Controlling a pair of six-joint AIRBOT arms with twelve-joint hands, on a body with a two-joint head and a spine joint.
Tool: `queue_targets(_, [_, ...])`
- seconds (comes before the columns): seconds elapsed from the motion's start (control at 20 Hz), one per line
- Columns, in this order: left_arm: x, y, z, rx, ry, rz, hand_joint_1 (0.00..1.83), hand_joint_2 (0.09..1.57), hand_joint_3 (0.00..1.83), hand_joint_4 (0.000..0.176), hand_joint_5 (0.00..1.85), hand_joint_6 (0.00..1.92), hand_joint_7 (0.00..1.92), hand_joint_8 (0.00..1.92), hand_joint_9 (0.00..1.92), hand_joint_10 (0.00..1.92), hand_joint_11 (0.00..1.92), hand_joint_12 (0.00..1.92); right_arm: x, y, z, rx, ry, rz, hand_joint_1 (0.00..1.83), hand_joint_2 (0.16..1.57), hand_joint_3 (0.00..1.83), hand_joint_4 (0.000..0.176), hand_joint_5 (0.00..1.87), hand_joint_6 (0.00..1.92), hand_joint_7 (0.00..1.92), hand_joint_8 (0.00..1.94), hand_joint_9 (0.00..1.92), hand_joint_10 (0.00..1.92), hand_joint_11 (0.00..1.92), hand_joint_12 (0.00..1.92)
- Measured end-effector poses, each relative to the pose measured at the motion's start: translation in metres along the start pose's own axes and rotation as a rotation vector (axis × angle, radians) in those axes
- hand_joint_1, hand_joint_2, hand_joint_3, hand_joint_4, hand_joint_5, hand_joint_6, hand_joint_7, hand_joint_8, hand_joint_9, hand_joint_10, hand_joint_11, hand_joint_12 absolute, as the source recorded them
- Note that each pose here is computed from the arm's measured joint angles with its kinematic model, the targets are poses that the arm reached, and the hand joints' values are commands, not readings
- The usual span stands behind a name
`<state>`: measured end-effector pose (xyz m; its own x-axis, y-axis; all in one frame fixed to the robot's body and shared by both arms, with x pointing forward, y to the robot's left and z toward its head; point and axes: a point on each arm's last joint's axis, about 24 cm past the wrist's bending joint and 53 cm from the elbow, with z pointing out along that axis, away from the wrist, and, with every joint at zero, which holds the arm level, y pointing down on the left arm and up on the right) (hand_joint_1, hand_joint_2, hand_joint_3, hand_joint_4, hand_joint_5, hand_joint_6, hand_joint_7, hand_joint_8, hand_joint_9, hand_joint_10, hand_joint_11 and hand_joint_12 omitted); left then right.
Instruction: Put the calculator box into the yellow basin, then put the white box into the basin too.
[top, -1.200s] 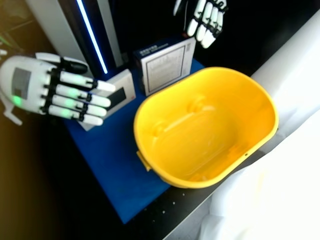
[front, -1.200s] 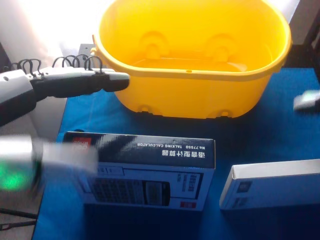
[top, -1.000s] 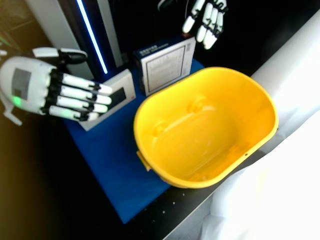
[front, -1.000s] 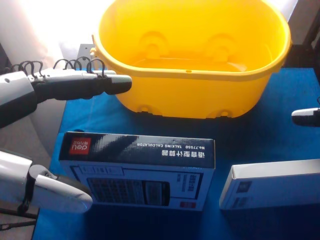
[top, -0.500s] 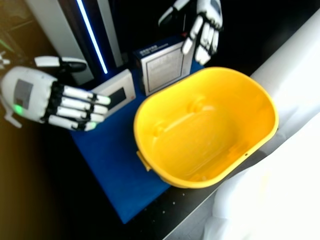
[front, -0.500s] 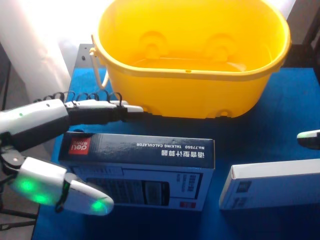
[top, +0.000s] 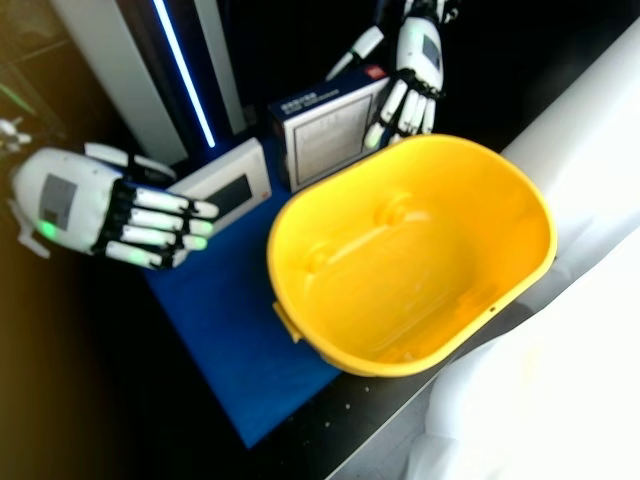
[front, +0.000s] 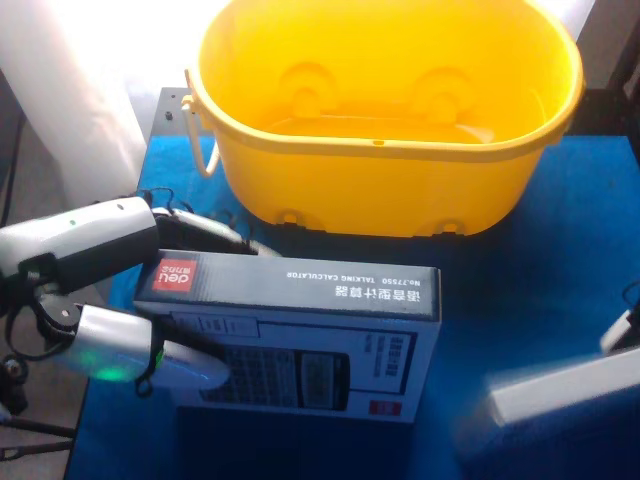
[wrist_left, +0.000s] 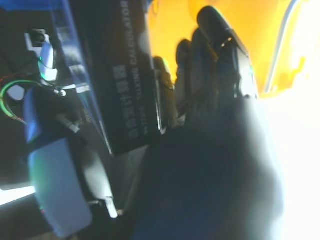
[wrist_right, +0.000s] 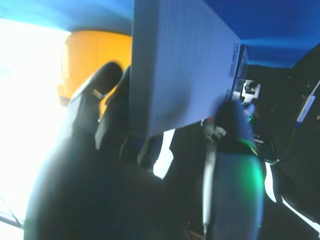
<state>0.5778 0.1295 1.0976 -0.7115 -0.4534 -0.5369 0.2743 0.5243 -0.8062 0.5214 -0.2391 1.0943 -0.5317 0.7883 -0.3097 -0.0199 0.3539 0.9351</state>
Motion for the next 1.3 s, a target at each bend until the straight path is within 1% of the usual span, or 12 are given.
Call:
queue_targets(0.05, [-0.001,-0.001,0.0,0.002,-0.001,0.001,1.17,1.15,0.0,0.0,0.85,0.93,0.85,0.08,0.81,0.29,0.57,1.35,0.0,-0.001,0.0,0.001,0.002,0.004,1.46,1.17,0.0,0.0,0.86,1.19,0.8,1.14,0.81,1.25,0.72,1.62])
queue_targets(0.1, [0.0,-0.002,0.002,0.006,0.002,0.006,1.31,1.16,0.0,0.0,0.86,1.12,0.8,0.94,0.85,1.11,0.68,1.39,0.0,-0.001,0.0,0.002,0.0,0.004,1.47,1.17,0.0,0.0,0.85,1.21,0.79,1.16,0.79,1.25,0.68,1.68])
queue_targets(0.2, [-0.001,-0.003,0.002,0.014,-0.003,-0.004,1.37,1.15,0.0,0.0,0.8,1.08,0.88,1.1,0.93,1.31,0.89,1.39,-0.001,0.0,0.0,0.0,-0.004,0.004,1.36,1.18,0.0,0.0,0.87,1.23,0.81,1.18,0.77,1.35,0.66,1.47])
queue_targets(0.4, [-0.01,-0.011,-0.003,0.051,-0.043,-0.042,1.36,1.15,0.0,0.0,0.84,1.08,0.94,1.09,0.83,1.34,0.65,1.5,-0.003,0.006,0.001,-0.027,-0.015,0.008,1.36,1.15,0.0,0.0,0.89,1.15,0.87,1.08,0.85,1.32,0.78,1.45])
queue_targets(0.55, [-0.043,-0.046,-0.022,0.173,-0.151,-0.042,1.35,1.18,0.0,0.0,0.81,1.12,0.85,1.23,0.78,1.42,0.61,1.51,-0.009,0.03,-0.001,-0.126,-0.05,0.035,1.36,1.15,0.0,0.0,0.92,1.1,0.9,1.08,0.81,1.33,0.66,1.51])
queue_targets(0.65, [-0.059,-0.065,-0.034,0.235,-0.215,-0.015,1.36,1.16,0.0,0.0,0.81,1.13,0.88,1.15,0.84,1.35,0.65,1.46,-0.011,0.047,0.0,-0.194,-0.065,0.048,1.36,1.15,0.0,0.0,0.9,1.08,0.88,1.14,0.81,1.37,0.65,1.64])
queue_targets(0.8, [-0.08,-0.09,-0.052,0.313,-0.308,0.043,1.36,1.17,0.0,0.0,0.77,1.18,0.88,1.14,0.85,1.34,0.7,1.43,-0.014,0.059,0.0,-0.241,-0.085,0.056,1.37,1.12,0.0,0.0,0.92,1.13,0.99,0.91,0.87,1.22,0.63,1.35])
queue_targets(0.95, [-0.093,-0.107,-0.064,0.38,-0.381,0.077,1.37,1.14,0.0,0.0,0.8,1.04,0.97,1.08,0.89,1.31,0.82,1.5,-0.016,0.066,-0.002,-0.27,-0.097,0.058,1.36,1.14,0.0,0.0,0.92,1.13,0.94,1.02,0.81,1.27,0.57,1.42])
queue_targets(1.05, [-0.106,-0.121,-0.074,0.437,-0.452,0.108,1.37,1.16,0.0,0.0,0.78,0.99,0.96,1.15,0.86,1.41,0.84,1.59,-0.019,0.076,0.0,-0.316,-0.123,0.063,1.37,1.13,0.0,0.0,0.95,1.06,0.93,1.03,0.84,1.28,0.62,1.44])
queue_targets(1.15, [-0.121,-0.137,-0.082,0.5,-0.507,0.136,1.35,1.21,0.0,0.0,0.66,1.18,0.87,1.28,0.74,1.52,0.71,1.58,-0.016,0.076,0.001,-0.33,-0.127,0.075,1.37,1.12,0.0,0.0,0.96,1.02,0.96,0.98,0.86,1.25,0.65,1.39])
queue_targets(1.2, [-0.135,-0.147,-0.086,0.546,-0.556,0.15,1.21,1.23,0.0,0.0,0.72,1.18,0.82,1.49,0.78,1.39,0.68,1.67,-0.012,0.072,0.002,-0.322,-0.124,0.088,1.37,1.11,0.0,0.0,0.96,1.03,0.99,0.93,0.89,1.23,0.7,1.41])
queue_targets(1.3, [-0.153,-0.159,-0.087,0.594,-0.608,0.157,1.32,1.22,0.0,0.0,0.77,1.1,0.79,1.47,0.73,1.54,0.65,1.67,-0.009,0.068,0.003,-0.314,-0.12,0.096,1.38,1.1,0.0,0.0,0.96,1.02,1.01,0.89,0.92,1.19,0.73,1.4])
